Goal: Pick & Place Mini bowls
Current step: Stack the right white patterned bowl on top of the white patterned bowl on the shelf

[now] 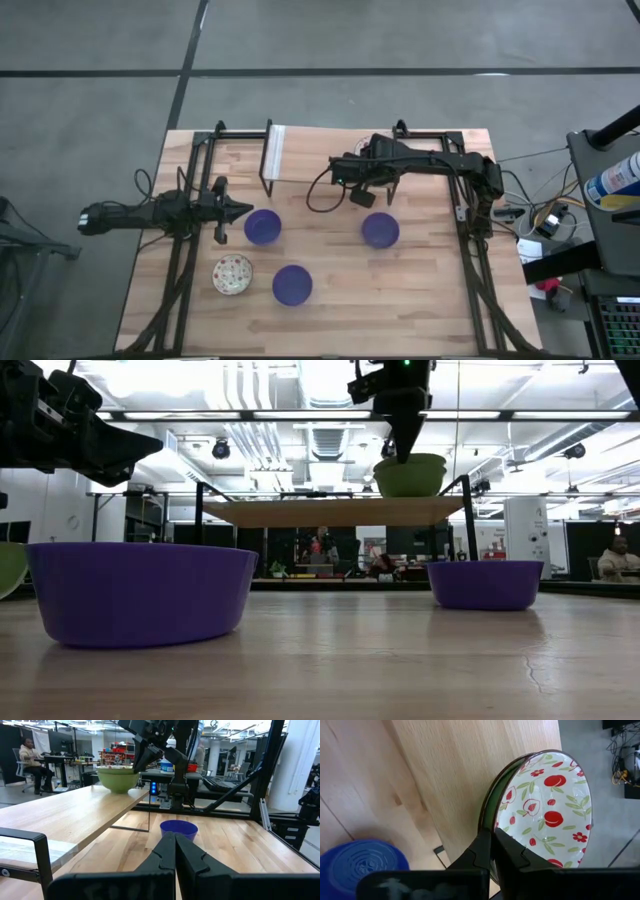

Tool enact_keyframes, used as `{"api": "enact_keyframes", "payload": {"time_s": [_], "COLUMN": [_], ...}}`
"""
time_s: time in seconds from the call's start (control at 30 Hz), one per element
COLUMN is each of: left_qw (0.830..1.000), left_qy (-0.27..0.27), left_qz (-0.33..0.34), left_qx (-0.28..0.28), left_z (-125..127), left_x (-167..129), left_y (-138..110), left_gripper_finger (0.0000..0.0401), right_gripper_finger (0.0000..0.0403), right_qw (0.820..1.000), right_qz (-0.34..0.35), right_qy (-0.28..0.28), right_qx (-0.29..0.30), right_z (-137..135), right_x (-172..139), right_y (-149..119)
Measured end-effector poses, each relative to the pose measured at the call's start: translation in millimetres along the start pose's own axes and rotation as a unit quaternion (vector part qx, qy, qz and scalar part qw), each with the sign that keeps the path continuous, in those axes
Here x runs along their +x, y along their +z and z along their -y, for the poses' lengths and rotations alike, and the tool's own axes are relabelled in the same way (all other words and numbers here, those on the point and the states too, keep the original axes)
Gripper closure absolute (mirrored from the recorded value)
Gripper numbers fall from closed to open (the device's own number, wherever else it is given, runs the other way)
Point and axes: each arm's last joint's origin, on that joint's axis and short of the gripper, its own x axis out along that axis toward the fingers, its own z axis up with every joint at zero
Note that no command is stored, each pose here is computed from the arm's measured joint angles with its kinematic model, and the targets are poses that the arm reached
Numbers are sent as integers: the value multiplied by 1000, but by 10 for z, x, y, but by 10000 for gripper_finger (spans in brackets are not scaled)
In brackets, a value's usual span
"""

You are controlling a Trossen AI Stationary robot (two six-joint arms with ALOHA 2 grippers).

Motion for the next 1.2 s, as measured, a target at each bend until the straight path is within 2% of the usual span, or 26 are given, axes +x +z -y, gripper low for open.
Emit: {"api": "enact_keyframes", "payload": {"time_s": [0.13, 0.53, 1.2], "left_qw": [1000, 1000, 1000], "left_qy": [0, 0, 0], "left_qz": [0, 0, 0], "left_qx": [0, 0, 0], "left_z": [0, 0, 0], "left_x": [0, 0, 0], "left_y": [0, 0, 0], "left_gripper_finger": [401, 401, 401], "right_gripper_finger": [388, 337, 323], "right_qw": [1000, 1000, 1000], "right_qz": [-1, 0, 8], "right_qy": [0, -2, -1], "right_qx": [4, 9, 13], "right_z": [-2, 2, 48], "right_x": [3, 0, -62], "right_y": [-1, -1, -35]}}
